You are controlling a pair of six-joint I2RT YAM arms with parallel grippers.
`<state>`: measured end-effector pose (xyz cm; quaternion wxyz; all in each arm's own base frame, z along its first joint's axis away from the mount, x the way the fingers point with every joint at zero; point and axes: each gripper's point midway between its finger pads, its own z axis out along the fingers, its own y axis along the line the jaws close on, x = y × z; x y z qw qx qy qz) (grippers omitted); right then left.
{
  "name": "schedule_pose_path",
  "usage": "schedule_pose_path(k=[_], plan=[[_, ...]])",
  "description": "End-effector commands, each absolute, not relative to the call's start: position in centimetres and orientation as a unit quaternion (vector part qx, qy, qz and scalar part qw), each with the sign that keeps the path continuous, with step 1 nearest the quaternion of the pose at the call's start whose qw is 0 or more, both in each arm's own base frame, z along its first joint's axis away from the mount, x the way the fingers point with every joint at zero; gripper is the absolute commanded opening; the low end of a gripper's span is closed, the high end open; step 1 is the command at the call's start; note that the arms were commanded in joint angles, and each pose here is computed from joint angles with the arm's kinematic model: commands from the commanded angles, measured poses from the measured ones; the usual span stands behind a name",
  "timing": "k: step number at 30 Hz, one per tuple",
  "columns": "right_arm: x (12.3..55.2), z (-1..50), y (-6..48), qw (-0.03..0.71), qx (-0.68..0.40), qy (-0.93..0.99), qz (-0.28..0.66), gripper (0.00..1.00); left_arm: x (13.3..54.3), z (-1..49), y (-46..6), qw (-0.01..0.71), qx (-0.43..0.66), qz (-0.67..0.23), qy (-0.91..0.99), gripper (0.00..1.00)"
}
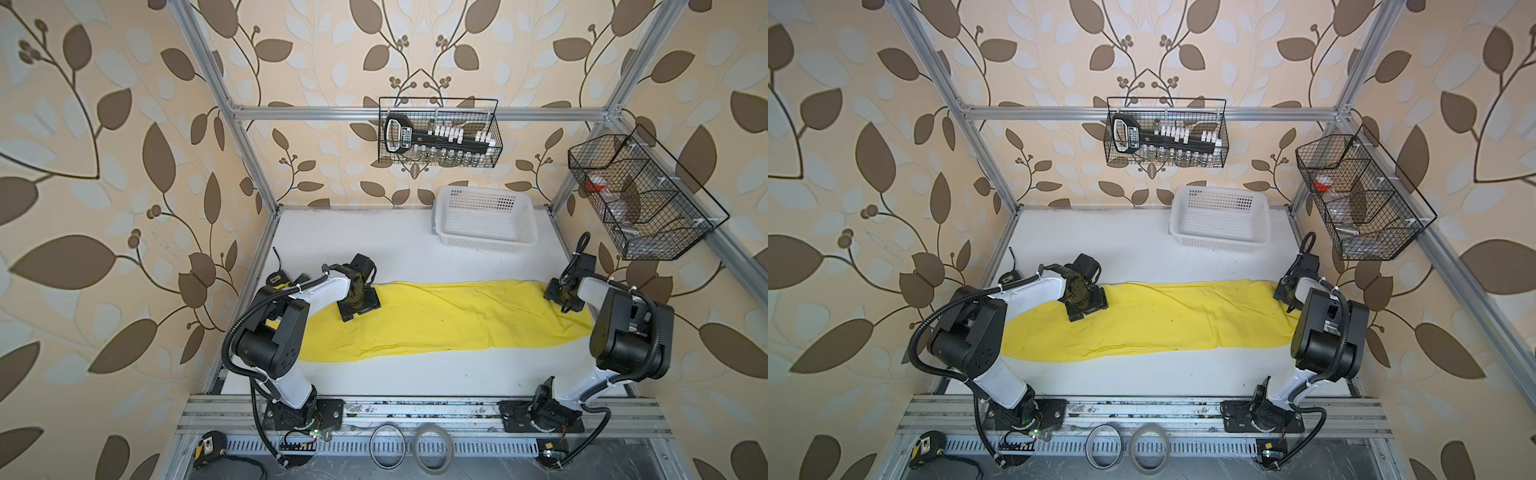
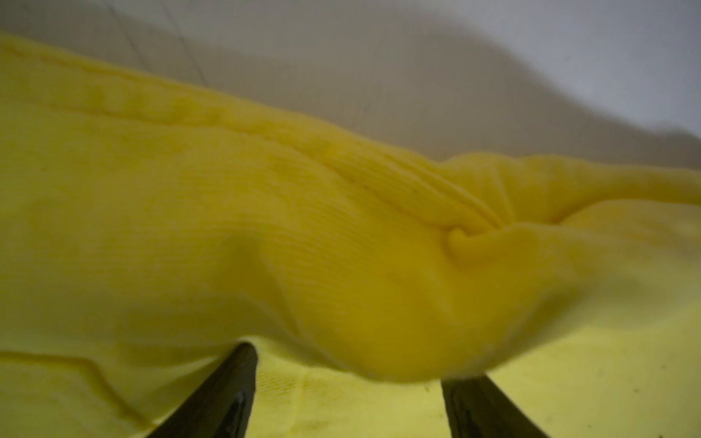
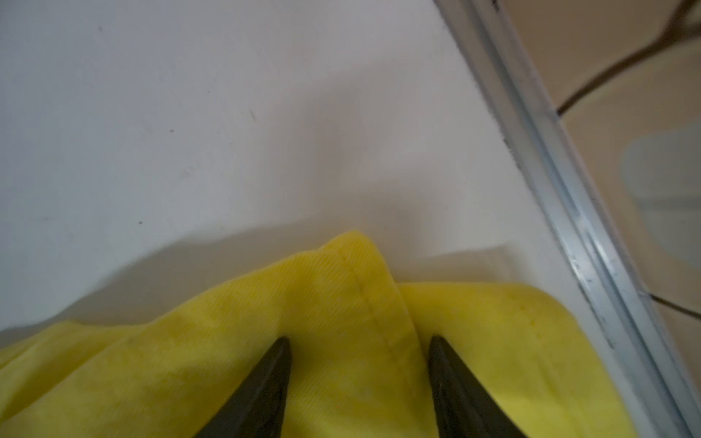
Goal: Fold and stack the trousers
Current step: Smooth out the trousers at the center of the table.
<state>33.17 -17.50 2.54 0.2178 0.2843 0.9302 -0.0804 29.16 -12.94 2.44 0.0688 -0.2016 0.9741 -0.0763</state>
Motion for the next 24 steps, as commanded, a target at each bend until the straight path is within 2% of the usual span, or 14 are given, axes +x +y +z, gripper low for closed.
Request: schedule_pose_path(k=[1, 4, 6, 8, 16, 24], plan=[[34.1, 2.2, -16.9, 0.215, 0.265, 0.939, -0.042, 0.58, 27.9, 1.2, -10.4, 0.056, -0.225, -0.028, 0.972, 0.76], [34.0, 2.1, -16.8, 0.215, 0.264, 0.939, -0.042, 0.50, 27.6, 0.8, -9.2, 0.050, -0.233, -0.012, 0.971, 0.75], [34.0, 2.3, -16.7, 0.217, 0.262, 0.939, -0.043, 0.34, 27.5, 0.8, -8.4, 0.052, -0.232, 0.002, 0.971, 0.74], [34.1, 2.9, -16.9, 0.222, 0.260, 0.939, -0.051, 0.24, 27.5, 0.8, -7.9, 0.054, -0.230, 0.010, 0.972, 0.73], [33.1, 6.1, -18.4, 0.243, 0.269, 0.924, -0.122, 0.11, 27.1, 0.5, -6.7, 0.046, -0.240, 0.015, 0.970, 0.72], [32.7, 7.9, -20.4, 0.270, 0.291, 0.903, -0.167, 0.07, 27.0, 0.4, -6.4, 0.041, -0.243, 0.019, 0.969, 0.72]])
